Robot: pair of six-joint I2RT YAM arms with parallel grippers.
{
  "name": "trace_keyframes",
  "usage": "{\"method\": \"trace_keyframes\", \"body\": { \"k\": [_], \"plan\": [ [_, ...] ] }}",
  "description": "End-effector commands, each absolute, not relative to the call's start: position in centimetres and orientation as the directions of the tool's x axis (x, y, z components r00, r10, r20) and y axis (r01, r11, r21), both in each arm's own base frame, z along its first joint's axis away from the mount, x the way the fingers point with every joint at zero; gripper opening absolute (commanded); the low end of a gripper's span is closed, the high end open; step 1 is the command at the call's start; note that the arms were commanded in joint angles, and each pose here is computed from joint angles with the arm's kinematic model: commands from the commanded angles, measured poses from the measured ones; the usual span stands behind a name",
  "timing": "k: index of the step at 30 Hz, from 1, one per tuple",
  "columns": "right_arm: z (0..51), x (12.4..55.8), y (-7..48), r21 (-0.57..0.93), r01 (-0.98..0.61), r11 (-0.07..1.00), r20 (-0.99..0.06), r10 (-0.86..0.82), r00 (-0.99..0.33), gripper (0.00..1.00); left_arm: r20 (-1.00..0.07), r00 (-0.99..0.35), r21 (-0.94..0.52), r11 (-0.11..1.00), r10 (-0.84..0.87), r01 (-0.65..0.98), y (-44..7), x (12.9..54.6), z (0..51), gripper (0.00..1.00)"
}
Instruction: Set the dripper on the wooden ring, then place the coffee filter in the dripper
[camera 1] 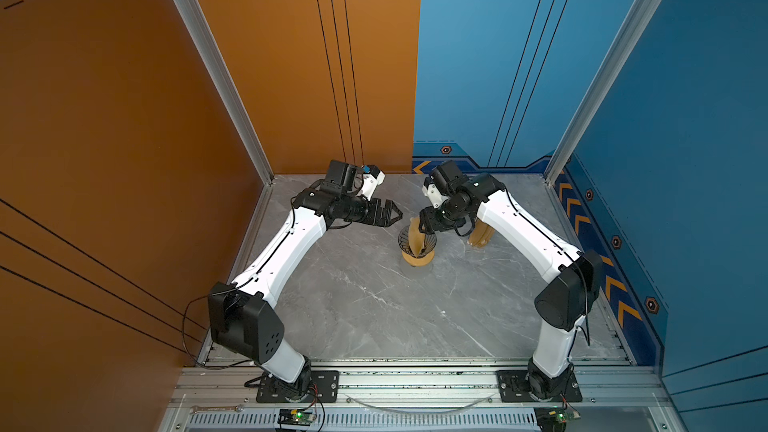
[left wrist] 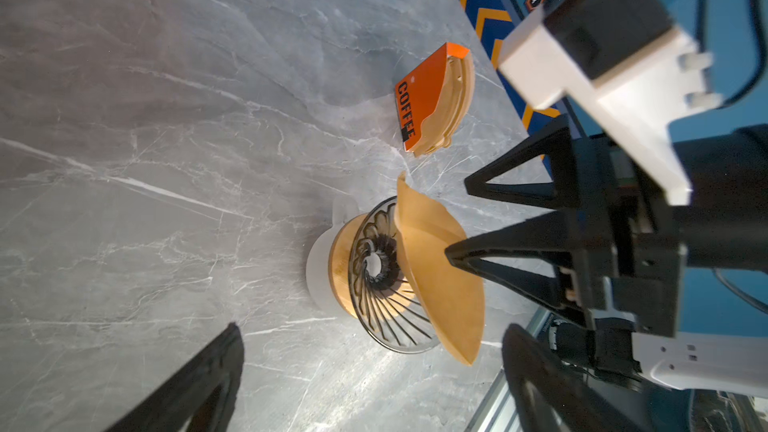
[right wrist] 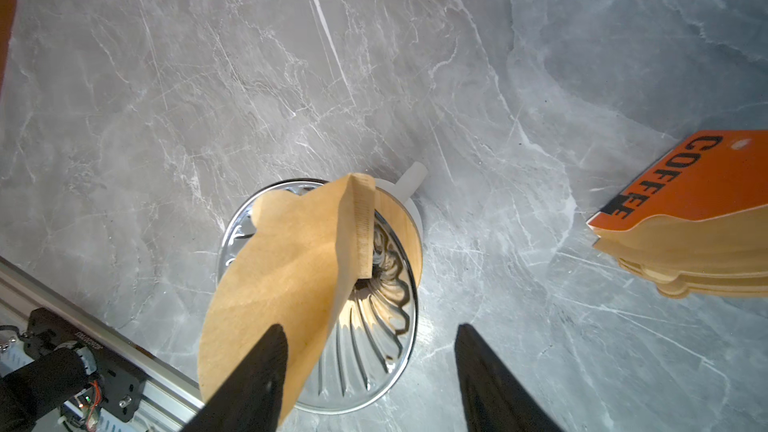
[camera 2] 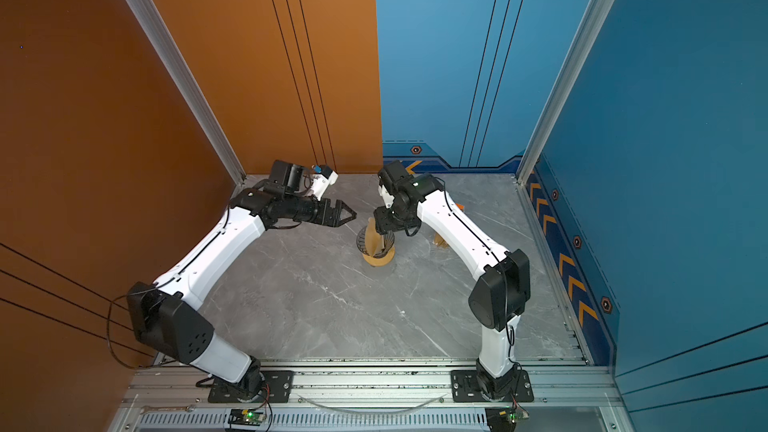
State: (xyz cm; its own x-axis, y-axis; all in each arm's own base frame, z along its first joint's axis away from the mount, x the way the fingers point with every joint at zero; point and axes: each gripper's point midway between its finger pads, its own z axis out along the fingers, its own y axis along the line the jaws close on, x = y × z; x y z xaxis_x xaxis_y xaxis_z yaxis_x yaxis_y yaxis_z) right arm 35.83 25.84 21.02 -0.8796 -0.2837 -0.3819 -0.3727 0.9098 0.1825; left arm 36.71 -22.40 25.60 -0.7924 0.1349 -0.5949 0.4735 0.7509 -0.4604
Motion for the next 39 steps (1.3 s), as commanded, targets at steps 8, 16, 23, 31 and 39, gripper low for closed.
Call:
{"method": "trace_keyframes", "body": {
  "k": [8,16,23,31,39],
  "plan": [
    [20.8,34.9,24.7,0.162,-0.37,0.915,-0.403,-0.281,-0.871,0.7,-0.459,-0.878,-0.471,0.801,0.135,0.369,-24.6,37.0,21.2,0.98],
    [19.8,34.7,24.8,0.173,-0.368,0.914,-0.395,-0.278,-0.876,0.71,-0.455,-0.877,-0.48,0.788,0.152,0.386,-26.0,36.6,20.9,0.98],
    [19.9,34.8,24.9,0.183,-0.366,0.913,-0.401,-0.271,-0.875,0.71,-0.534,-0.837,-0.421,0.819,0.123,0.389,-25.0,37.0,22.4,0.98],
    [19.9,34.7,24.9,0.183,-0.362,0.914,-0.401,-0.267,-0.877,0.71,-0.589,-0.8,-0.551,0.666,0.117,0.503,-27.5,35.6,25.6,0.98],
    [20.1,34.6,24.7,0.191,-0.36,0.913,-0.402,-0.261,-0.877,0.71,-0.491,-0.861,-0.562,0.708,0.13,0.427,-27.8,36.0,22.1,0.98]
  ]
}}
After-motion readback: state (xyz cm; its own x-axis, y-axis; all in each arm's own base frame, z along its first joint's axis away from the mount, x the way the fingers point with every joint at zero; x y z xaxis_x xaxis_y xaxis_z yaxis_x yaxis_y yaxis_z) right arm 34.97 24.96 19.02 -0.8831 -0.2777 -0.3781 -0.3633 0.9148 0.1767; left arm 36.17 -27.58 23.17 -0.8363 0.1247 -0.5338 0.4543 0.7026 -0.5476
